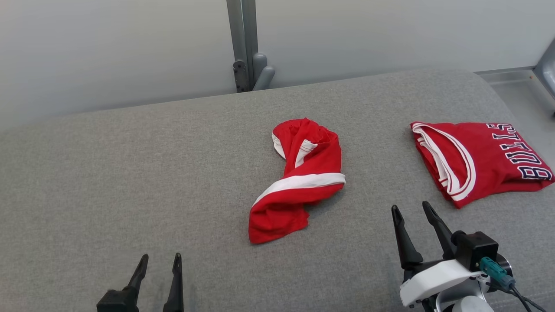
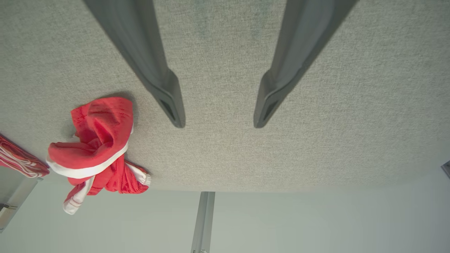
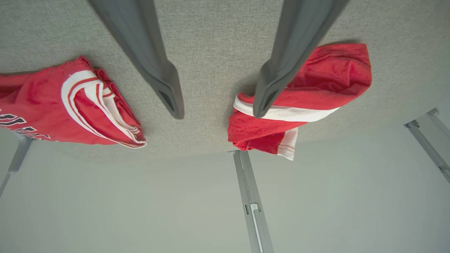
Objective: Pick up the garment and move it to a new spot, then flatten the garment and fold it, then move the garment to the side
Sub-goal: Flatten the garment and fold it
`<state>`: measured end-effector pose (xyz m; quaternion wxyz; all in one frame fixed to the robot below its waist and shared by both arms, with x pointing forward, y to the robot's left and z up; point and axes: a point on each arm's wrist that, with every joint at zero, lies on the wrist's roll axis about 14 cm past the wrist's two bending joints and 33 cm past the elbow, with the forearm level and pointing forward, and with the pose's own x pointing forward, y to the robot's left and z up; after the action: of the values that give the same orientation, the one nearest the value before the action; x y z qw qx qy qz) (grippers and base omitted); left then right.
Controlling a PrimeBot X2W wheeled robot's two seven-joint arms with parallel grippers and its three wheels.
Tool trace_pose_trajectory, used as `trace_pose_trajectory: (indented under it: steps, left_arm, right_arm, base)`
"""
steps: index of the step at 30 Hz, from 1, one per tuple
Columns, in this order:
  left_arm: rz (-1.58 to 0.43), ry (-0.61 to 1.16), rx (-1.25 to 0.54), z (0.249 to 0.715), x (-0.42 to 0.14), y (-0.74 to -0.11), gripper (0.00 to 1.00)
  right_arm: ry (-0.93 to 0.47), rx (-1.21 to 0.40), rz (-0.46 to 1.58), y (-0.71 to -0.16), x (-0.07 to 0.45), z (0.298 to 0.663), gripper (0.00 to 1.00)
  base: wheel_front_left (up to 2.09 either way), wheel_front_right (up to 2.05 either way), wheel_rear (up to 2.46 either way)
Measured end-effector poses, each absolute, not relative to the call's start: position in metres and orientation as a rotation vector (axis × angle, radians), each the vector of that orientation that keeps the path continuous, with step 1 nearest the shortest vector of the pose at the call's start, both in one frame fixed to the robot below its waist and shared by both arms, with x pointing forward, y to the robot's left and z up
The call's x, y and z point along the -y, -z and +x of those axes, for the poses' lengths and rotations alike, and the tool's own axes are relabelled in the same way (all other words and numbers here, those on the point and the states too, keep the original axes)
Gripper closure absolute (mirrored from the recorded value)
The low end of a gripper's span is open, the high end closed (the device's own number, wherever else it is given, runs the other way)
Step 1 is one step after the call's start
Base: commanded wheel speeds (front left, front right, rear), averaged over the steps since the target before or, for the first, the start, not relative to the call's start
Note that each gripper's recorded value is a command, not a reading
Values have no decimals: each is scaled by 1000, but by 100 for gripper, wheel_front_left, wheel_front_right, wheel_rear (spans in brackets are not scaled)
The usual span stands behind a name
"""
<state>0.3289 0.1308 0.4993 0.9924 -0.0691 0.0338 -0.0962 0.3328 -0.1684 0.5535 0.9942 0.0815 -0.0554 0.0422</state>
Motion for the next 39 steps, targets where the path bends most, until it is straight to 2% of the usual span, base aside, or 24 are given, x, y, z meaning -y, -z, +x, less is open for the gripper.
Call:
trace_pose_trajectory:
  steps: [5, 16, 28, 30, 31, 36, 39]
  left_arm:
    - [-145, 235, -74, 334, -117, -498, 0]
    - [-238, 470, -230, 347, -32, -464, 0]
    - [-266, 546, -335, 368, 1, -436, 0]
    - [-256, 546, -333, 374, 2, -436, 59]
    - [-250, 550, -334, 374, 3, -435, 100]
    - [-190, 551, -308, 379, -1, -438, 100]
    - [-126, 476, -224, 395, -19, -457, 100]
  right_arm:
    - [-85, 105, 163, -552, 168, 334, 0]
    - [-82, 78, 127, -545, 177, 350, 0]
    - [2, 33, 99, -532, 209, 350, 0]
    - [10, 26, 97, -530, 212, 349, 0]
    - [14, 23, 97, -529, 213, 349, 0]
    - [17, 23, 101, -529, 213, 349, 0]
    - [13, 36, 111, -532, 210, 350, 0]
  base:
    - [0, 0, 0]
    - [0, 0, 0]
    - [0, 0, 0]
    - [0, 0, 0]
    - [0, 0, 0]
    - [0, 0, 0]
    - [0, 0, 0]
